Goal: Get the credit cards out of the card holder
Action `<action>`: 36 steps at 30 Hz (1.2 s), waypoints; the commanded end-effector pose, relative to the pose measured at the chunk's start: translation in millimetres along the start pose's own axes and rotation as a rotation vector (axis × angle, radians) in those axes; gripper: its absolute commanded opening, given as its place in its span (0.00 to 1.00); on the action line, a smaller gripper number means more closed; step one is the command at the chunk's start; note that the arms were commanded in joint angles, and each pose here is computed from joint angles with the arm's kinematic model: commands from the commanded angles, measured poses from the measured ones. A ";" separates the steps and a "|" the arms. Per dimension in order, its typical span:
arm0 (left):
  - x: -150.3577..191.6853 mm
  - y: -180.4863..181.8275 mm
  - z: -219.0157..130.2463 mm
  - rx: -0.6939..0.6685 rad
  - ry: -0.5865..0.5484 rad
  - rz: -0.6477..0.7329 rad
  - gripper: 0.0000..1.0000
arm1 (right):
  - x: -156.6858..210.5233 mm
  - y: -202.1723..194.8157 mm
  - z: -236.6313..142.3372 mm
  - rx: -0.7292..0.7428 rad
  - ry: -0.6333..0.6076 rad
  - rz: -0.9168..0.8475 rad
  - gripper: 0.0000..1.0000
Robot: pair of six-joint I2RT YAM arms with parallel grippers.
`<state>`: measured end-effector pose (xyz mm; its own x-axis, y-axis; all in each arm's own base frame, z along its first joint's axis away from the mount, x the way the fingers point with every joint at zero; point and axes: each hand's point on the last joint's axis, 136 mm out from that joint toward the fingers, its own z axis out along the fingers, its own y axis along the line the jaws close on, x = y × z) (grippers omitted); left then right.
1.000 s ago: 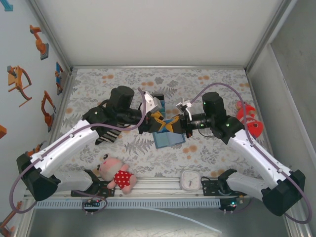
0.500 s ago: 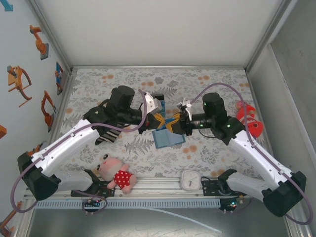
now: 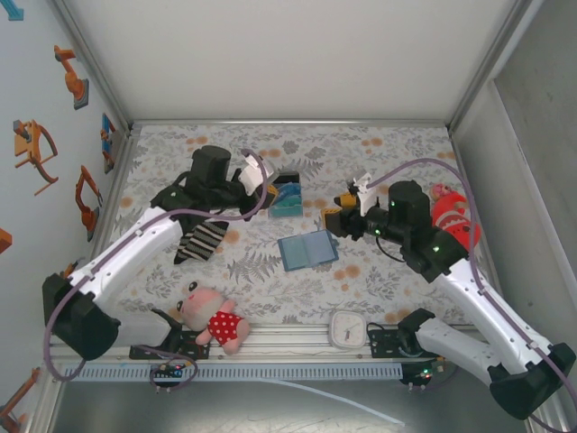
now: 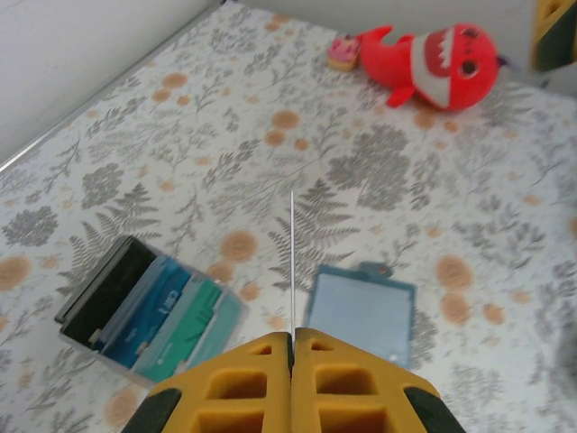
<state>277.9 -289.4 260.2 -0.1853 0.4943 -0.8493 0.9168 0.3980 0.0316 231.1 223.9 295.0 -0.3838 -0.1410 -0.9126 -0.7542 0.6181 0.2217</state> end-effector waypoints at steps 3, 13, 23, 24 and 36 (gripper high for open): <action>3.6 38.4 22.5 0.026 0.004 0.161 0.00 | 19.5 -34.4 7.6 0.181 0.054 0.114 0.52; 33.5 70.0 76.1 0.166 0.038 0.312 0.00 | 37.6 -55.6 11.8 0.295 0.082 0.202 0.51; 57.2 90.3 118.3 0.236 0.112 0.347 0.00 | 43.5 -60.4 9.2 0.340 0.090 0.223 0.59; 60.3 91.3 121.0 0.242 0.122 0.345 0.00 | 43.3 -60.8 8.8 0.343 0.091 0.222 0.60; 92.7 92.7 141.1 0.300 0.193 0.302 0.00 | 37.2 -66.0 0.6 0.388 0.070 0.187 0.66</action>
<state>397.7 -315.7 110.2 0.0585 0.7071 -0.7047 0.9945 0.0198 0.1025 269.0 182.7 242.4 -0.5574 -0.0337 -0.8296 -0.4230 0.8713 0.2487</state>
